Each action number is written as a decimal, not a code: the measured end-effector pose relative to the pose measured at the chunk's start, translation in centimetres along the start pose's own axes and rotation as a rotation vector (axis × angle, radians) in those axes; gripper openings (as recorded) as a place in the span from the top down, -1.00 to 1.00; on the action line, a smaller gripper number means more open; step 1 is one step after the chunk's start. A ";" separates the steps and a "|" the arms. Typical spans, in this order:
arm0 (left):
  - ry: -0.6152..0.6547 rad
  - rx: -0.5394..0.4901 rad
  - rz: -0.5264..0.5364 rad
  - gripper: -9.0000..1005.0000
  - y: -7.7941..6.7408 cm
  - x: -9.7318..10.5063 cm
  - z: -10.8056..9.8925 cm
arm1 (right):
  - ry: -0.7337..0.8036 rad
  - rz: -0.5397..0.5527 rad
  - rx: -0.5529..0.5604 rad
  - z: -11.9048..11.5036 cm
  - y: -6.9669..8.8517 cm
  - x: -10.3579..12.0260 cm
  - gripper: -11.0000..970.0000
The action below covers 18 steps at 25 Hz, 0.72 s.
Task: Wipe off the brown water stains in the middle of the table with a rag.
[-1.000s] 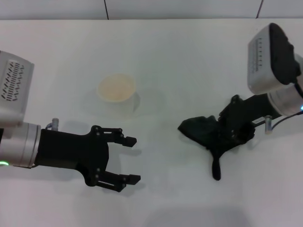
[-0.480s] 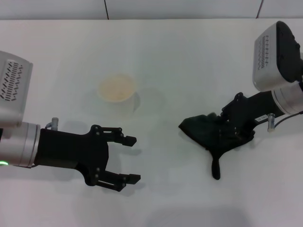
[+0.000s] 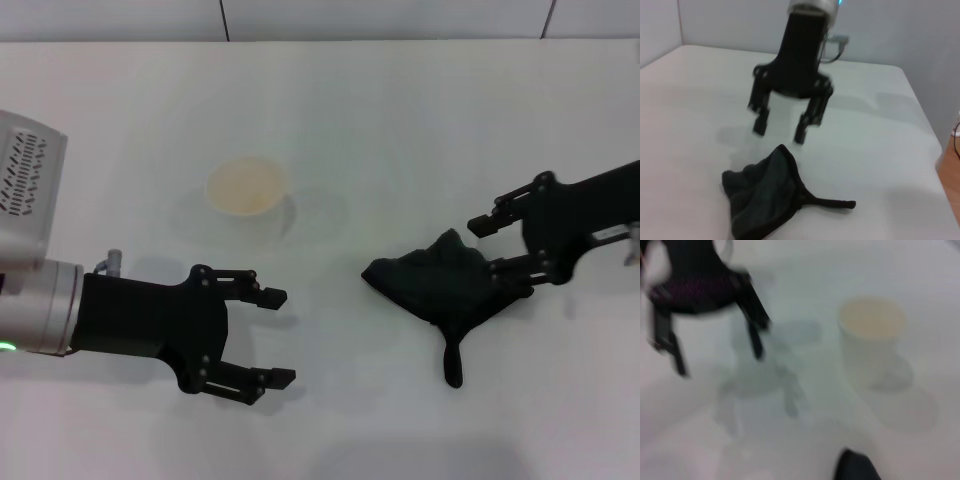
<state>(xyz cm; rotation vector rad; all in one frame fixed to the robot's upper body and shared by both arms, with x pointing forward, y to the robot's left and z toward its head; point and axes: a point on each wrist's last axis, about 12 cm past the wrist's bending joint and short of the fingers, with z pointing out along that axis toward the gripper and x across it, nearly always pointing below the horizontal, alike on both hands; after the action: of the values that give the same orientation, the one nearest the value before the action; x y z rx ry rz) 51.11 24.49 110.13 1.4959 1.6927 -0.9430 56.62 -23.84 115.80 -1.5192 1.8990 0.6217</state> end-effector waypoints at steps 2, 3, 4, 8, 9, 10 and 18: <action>-0.003 -0.006 -0.001 -0.69 0.0 0.0 -0.1 | -0.072 -0.001 -0.027 -1.5 0.3 0.7 -0.06; -0.005 -0.010 -0.001 -0.69 0.1 0.0 -0.2 | -0.099 0.002 -0.034 -2.1 0.4 1.1 -0.08; -0.007 -0.014 0.001 -0.69 0.1 0.0 -0.3 | -0.121 0.009 -0.040 -2.6 0.5 1.5 -0.08; -0.056 -0.037 0.012 -0.69 -0.1 0.1 -0.7 | -0.164 0.038 -0.066 -3.3 0.8 2.7 -0.08; -0.058 -0.039 0.013 -0.69 -0.1 0.1 -0.8 | -0.167 0.044 -0.069 -3.3 0.8 3.0 -0.08; -0.070 -0.050 0.014 -0.69 -0.2 0.2 -1.0 | -0.170 0.052 -0.072 -3.3 0.9 3.3 -0.08; -0.094 -0.072 0.011 -0.69 -0.6 0.7 -1.5 | -0.232 0.054 -0.067 -2.8 1.3 5.0 -0.08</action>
<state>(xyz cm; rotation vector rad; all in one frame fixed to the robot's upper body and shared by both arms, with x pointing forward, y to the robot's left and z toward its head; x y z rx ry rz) 50.44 26.11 110.36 1.3911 1.6332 -0.9225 54.13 -28.91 114.19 -1.3747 1.7615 0.8543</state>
